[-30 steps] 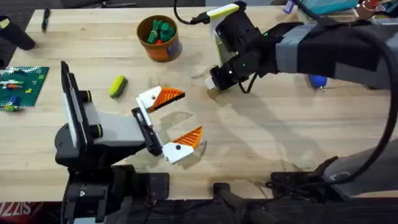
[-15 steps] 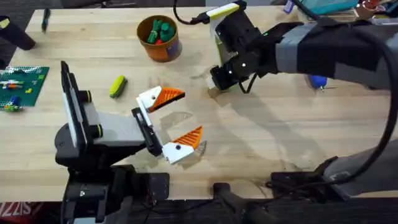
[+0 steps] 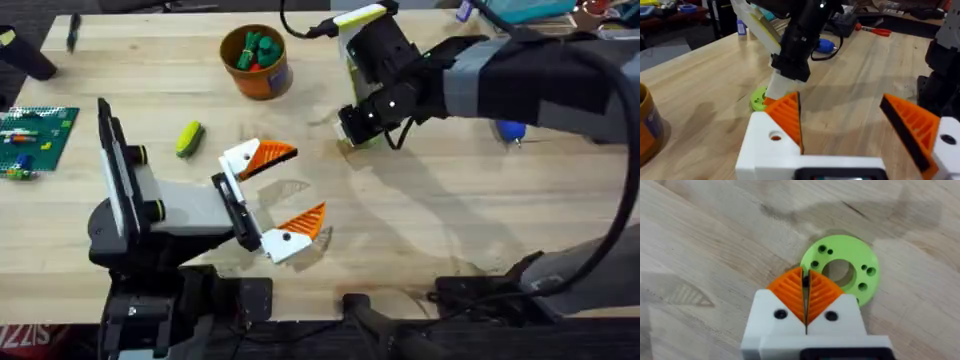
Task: Pick up the gripper from the table and insert it into the empty holder that is missing its gripper. Then pick up a screw, insert it into the mounting hole, and use the screwdriver to tighten it. Finally, clean up the table by picking up the vegetable and placing it into the bucket.
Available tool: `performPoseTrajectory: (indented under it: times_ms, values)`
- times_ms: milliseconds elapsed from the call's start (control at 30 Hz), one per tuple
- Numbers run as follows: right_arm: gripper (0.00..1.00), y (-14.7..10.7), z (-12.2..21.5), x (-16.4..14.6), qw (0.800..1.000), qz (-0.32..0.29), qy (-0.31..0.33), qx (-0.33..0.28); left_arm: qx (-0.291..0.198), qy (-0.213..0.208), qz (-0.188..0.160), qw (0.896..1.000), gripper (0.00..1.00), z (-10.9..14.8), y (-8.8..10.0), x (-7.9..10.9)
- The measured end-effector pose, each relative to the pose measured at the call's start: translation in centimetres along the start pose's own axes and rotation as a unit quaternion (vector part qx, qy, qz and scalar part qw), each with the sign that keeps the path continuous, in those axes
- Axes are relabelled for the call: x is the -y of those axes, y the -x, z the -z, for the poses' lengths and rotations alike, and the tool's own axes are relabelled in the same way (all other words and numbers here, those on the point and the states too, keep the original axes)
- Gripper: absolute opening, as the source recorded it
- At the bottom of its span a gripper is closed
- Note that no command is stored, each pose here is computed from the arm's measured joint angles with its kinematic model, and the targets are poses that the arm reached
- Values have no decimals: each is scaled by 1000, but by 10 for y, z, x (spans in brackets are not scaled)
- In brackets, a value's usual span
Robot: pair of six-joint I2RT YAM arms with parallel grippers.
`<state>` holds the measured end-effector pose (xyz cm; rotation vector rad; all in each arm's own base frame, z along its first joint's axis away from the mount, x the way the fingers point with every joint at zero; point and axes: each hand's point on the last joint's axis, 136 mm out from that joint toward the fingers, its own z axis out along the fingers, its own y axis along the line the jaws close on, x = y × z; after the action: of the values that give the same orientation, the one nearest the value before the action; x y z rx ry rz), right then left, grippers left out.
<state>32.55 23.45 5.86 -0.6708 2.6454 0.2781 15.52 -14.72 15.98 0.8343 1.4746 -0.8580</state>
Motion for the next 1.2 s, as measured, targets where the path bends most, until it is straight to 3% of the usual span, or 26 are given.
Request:
performPoseTrajectory:
  times_ms: [800, 1200]
  values:
    - [7, 5, 3, 0, 1000, 7, -1, 5, 0, 0, 0, 1000, 985, 0, 0, 0]
    - [7, 26, 39, -5, 1000, 8, 1, 20, 0, 0, 0, 1000, 985, 0, 0, 0]
